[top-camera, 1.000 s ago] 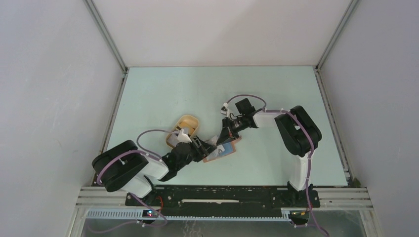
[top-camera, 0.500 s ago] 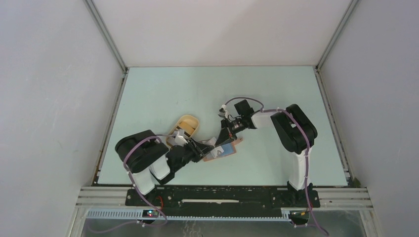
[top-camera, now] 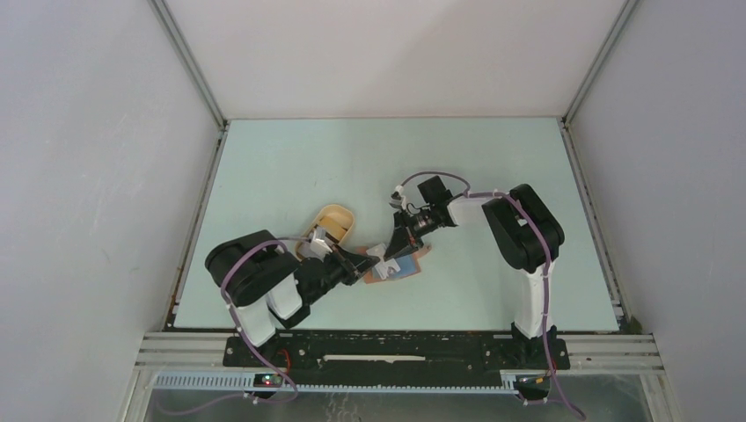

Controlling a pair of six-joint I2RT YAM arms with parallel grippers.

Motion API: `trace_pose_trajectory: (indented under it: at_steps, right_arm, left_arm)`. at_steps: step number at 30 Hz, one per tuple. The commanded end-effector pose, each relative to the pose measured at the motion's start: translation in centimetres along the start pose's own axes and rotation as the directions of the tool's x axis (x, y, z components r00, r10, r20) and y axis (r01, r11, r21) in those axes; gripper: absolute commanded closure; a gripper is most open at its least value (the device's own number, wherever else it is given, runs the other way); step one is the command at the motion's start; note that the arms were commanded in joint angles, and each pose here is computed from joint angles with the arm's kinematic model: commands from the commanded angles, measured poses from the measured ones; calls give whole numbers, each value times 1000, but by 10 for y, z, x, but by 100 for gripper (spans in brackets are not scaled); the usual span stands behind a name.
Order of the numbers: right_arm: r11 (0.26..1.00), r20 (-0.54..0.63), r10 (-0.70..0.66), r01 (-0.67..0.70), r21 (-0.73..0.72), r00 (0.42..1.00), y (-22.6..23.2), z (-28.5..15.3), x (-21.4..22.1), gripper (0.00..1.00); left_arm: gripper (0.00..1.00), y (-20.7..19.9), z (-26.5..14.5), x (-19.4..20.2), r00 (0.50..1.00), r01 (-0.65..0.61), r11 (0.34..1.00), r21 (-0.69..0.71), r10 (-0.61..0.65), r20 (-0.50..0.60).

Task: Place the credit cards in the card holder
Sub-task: Insert the credit card into the card holder.

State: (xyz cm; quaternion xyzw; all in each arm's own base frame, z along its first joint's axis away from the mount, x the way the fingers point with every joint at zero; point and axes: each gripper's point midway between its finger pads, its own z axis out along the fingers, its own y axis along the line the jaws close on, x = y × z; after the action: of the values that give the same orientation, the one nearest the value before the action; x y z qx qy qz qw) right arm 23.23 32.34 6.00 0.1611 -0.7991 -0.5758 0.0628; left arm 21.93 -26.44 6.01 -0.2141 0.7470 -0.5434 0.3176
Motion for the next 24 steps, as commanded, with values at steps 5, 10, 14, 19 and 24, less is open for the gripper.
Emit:
trace_pose_trajectory:
  at_steps: [5, 10, 14, 19, 24]
  right_arm:
    - [969, -19, -234, 235, 82, 972, 16, -13, -11, 60]
    - [930, -14, -337, 335, 151, 941, 25, -25, -16, 53]
    - [902, -22, -381, 377, 211, 924, 26, -34, -19, 53]
    - [825, -69, -466, 462, 326, 882, 16, -43, -22, 60]
    - [718, -201, -499, 532, 449, 843, -9, -38, -17, 79]
  left_arm:
    - [100, 0, 2, -1, 998, -55, 998, 10, 55, -2]
    - [100, 13, 3, 0, 995, -94, 992, -79, 92, -23]
    - [100, 20, 5, -4, 989, -150, 974, -168, 150, -14]
    - [100, 23, 5, -7, 981, -191, 956, -223, 194, -6]
    - [100, 19, 5, -12, 977, -199, 954, -224, 210, 25]
